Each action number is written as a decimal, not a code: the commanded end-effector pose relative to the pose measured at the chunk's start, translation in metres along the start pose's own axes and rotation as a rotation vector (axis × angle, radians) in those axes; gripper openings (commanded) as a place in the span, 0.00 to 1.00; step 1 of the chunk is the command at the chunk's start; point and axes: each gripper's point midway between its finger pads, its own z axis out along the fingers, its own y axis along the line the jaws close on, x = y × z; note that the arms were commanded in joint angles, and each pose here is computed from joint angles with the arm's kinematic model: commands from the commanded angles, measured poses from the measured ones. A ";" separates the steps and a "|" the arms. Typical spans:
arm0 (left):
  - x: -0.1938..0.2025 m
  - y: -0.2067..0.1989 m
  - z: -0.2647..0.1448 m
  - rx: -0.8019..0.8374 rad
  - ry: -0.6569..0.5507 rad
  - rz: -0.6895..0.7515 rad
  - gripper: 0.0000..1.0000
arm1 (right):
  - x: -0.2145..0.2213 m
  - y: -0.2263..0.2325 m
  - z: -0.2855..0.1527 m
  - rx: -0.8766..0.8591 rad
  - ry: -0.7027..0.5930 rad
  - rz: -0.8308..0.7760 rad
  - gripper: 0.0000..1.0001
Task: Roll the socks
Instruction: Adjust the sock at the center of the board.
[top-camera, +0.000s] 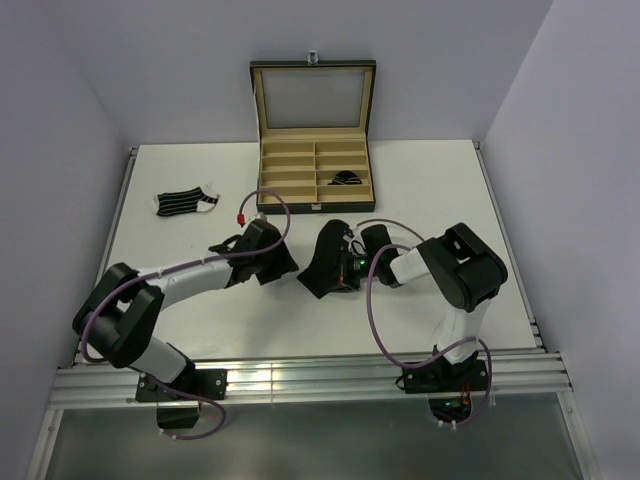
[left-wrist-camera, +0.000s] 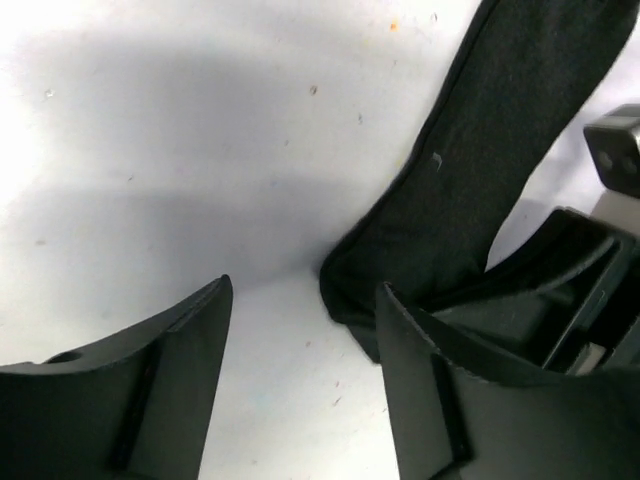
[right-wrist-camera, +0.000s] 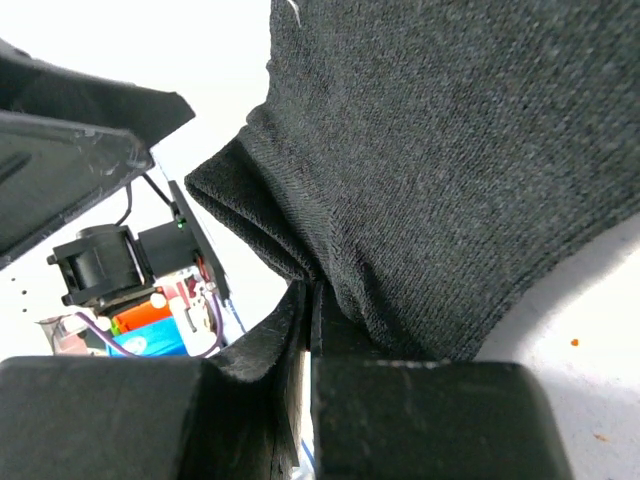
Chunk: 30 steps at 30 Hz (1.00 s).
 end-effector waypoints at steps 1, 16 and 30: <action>-0.008 -0.010 -0.011 0.102 -0.068 -0.005 0.58 | 0.014 -0.043 0.001 0.149 0.023 0.082 0.00; 0.019 -0.017 0.001 0.216 0.035 0.092 0.27 | 0.012 -0.046 0.000 0.159 0.017 0.088 0.00; 0.026 -0.023 0.006 0.248 0.075 0.104 0.25 | 0.011 -0.048 0.001 0.162 0.019 0.097 0.00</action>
